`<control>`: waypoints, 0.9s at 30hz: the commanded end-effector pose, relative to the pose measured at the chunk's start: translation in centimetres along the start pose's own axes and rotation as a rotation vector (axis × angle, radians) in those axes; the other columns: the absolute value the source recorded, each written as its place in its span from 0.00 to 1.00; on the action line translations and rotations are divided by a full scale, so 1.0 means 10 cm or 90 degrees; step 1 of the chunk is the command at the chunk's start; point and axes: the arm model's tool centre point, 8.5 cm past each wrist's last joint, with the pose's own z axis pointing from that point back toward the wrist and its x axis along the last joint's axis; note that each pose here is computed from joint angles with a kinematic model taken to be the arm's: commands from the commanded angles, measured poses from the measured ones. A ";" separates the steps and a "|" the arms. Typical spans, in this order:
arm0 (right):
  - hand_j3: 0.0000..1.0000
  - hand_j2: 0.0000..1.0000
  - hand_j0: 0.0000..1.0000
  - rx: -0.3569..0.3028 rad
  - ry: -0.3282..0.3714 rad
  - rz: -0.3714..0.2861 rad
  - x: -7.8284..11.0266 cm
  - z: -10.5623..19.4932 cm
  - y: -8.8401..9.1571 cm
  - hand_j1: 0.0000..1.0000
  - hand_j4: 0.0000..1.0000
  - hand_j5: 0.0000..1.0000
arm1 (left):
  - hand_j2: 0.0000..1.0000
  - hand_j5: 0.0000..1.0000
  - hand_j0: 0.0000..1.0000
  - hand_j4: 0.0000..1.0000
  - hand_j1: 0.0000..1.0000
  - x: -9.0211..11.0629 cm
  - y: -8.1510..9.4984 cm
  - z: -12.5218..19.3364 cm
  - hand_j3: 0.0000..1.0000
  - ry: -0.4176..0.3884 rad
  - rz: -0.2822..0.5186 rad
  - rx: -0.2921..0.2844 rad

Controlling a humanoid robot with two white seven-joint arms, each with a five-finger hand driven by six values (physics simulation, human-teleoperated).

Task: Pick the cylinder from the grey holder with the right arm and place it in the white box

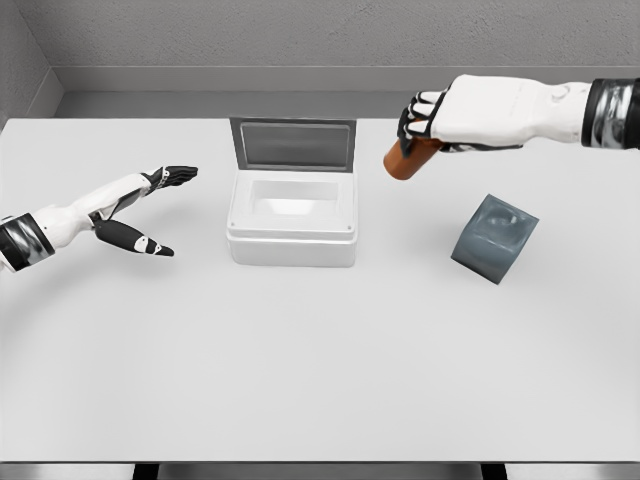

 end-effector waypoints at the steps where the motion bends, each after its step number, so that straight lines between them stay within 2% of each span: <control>1: 0.29 0.29 0.29 -0.009 -0.030 -0.010 0.10 -0.20 -0.01 0.29 0.29 0.29 | 1.00 1.00 1.00 1.00 1.00 0.00 0.01 0.00 1.00 -0.001 0.003 0.003; 4: 0.29 0.29 0.29 -0.022 -0.042 -0.010 0.16 -0.34 -0.10 0.29 0.29 0.29 | 1.00 1.00 1.00 1.00 1.00 0.00 0.01 0.00 1.00 -0.001 0.003 0.003; 6: 0.29 0.29 0.29 -0.022 -0.055 -0.010 0.21 -0.42 -0.10 0.29 0.29 0.29 | 1.00 1.00 1.00 1.00 1.00 0.00 0.01 0.00 1.00 -0.001 0.003 0.003; 9: 0.29 0.29 0.29 -0.023 -0.052 -0.015 0.23 -0.52 -0.16 0.29 0.29 0.29 | 1.00 1.00 1.00 1.00 1.00 0.00 0.01 0.00 1.00 -0.001 0.003 0.003; 11: 0.29 0.29 0.29 -0.022 -0.051 -0.025 0.19 -0.60 -0.15 0.29 0.29 0.29 | 1.00 1.00 1.00 1.00 1.00 0.00 0.01 0.00 1.00 -0.001 0.003 0.003; 22: 0.29 0.29 0.29 -0.013 -0.065 -0.032 0.26 -0.81 -0.15 0.29 0.29 0.29 | 1.00 1.00 1.00 1.00 1.00 0.00 0.01 0.00 1.00 -0.001 0.003 0.003; 27: 0.29 0.29 0.29 -0.007 -0.057 -0.043 0.18 -0.88 -0.13 0.29 0.29 0.29 | 1.00 1.00 1.00 1.00 1.00 0.00 0.01 0.00 1.00 -0.001 0.003 0.003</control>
